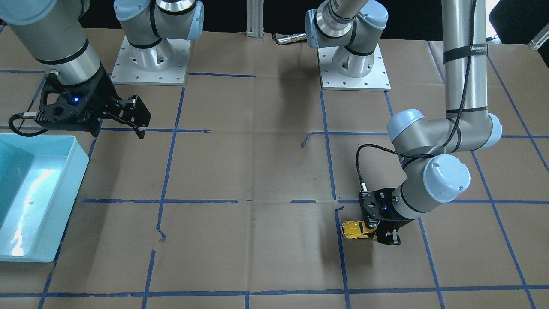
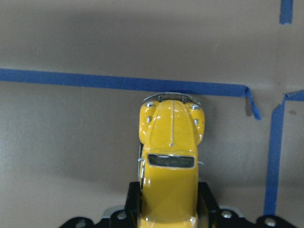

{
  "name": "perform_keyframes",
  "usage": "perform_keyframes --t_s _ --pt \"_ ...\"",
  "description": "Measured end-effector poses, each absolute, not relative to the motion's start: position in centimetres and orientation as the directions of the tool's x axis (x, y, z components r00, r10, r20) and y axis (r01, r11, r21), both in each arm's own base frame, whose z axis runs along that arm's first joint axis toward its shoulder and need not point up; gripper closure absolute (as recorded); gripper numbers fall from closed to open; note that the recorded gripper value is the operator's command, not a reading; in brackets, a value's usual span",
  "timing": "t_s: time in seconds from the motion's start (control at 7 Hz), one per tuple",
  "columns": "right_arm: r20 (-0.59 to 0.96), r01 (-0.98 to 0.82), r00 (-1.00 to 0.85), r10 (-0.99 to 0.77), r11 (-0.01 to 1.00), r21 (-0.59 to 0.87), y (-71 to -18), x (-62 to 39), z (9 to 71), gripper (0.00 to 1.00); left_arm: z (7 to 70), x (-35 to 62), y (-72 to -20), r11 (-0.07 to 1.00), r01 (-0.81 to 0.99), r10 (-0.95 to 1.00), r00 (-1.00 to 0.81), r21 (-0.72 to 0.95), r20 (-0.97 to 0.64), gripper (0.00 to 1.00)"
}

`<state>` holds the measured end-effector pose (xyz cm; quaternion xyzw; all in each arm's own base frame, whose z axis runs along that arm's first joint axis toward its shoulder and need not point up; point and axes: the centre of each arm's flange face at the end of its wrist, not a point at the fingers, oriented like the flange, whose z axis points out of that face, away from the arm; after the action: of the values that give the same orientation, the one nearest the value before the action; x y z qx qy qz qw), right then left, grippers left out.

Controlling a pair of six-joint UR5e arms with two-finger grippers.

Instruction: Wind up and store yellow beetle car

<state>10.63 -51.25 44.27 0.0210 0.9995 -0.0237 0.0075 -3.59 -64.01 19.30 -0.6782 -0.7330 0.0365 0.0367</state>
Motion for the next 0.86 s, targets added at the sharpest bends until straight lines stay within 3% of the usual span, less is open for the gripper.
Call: perform_keyframes --t_s 0.86 --pt "-0.016 0.041 -0.999 0.041 0.998 -0.055 -51.3 10.7 44.6 0.0 19.3 -2.1 -64.1 0.084 0.991 0.996 -0.084 -0.102 0.003 1.0"
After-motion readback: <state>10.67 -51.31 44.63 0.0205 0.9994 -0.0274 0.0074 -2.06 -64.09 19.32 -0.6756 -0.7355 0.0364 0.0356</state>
